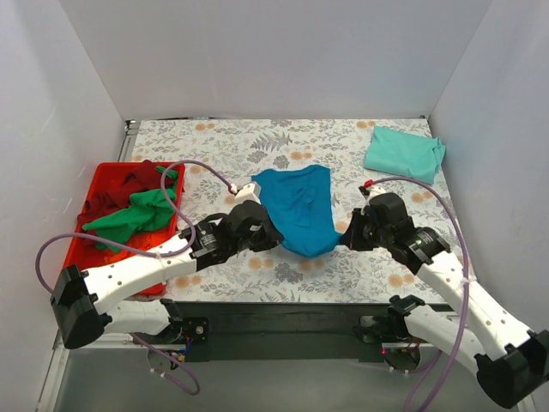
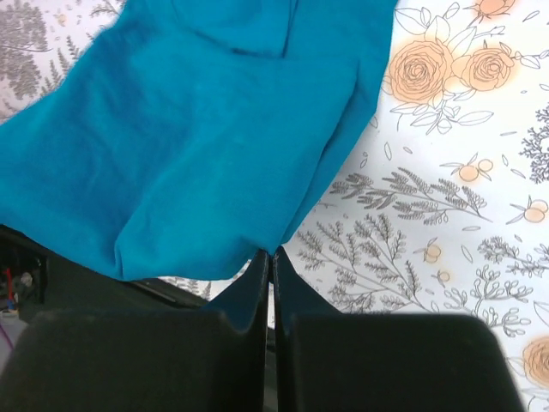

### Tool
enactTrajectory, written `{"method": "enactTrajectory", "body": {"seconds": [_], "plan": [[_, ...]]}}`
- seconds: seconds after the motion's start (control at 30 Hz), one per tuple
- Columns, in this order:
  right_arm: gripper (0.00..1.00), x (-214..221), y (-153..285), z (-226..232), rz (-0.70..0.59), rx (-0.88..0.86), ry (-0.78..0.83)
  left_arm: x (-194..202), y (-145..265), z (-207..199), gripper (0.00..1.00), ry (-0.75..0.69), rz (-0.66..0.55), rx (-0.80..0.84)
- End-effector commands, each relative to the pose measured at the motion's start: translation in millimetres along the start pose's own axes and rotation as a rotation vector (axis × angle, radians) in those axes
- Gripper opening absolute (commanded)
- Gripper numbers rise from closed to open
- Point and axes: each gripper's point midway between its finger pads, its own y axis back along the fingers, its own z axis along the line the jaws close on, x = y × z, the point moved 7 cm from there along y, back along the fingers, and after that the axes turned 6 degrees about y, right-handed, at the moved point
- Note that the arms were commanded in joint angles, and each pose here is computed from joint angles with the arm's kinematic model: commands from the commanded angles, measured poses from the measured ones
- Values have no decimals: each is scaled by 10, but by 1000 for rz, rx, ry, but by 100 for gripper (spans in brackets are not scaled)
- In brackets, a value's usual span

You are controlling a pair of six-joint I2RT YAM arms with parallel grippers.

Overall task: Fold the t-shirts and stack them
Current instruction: Fold the tshirt

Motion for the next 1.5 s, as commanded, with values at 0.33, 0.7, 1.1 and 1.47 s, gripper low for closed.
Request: {"method": "enactTrajectory", "body": {"seconds": [0.33, 0.7, 1.1, 1.47], "plan": [[1, -307, 497, 157, -127, 24, -18, 255, 317, 40, 0, 148, -43, -53], [1, -847, 248, 253, -218, 78, 22, -100, 93, 56, 0, 196, -89, -19], [1, -1364, -195, 293, -228, 136, 58, -556, -212, 250, 0, 232, -87, -4], [1, -1712, -848, 108, -153, 182, 88, -918, -642, 662, 0, 302, -43, -36]]}}
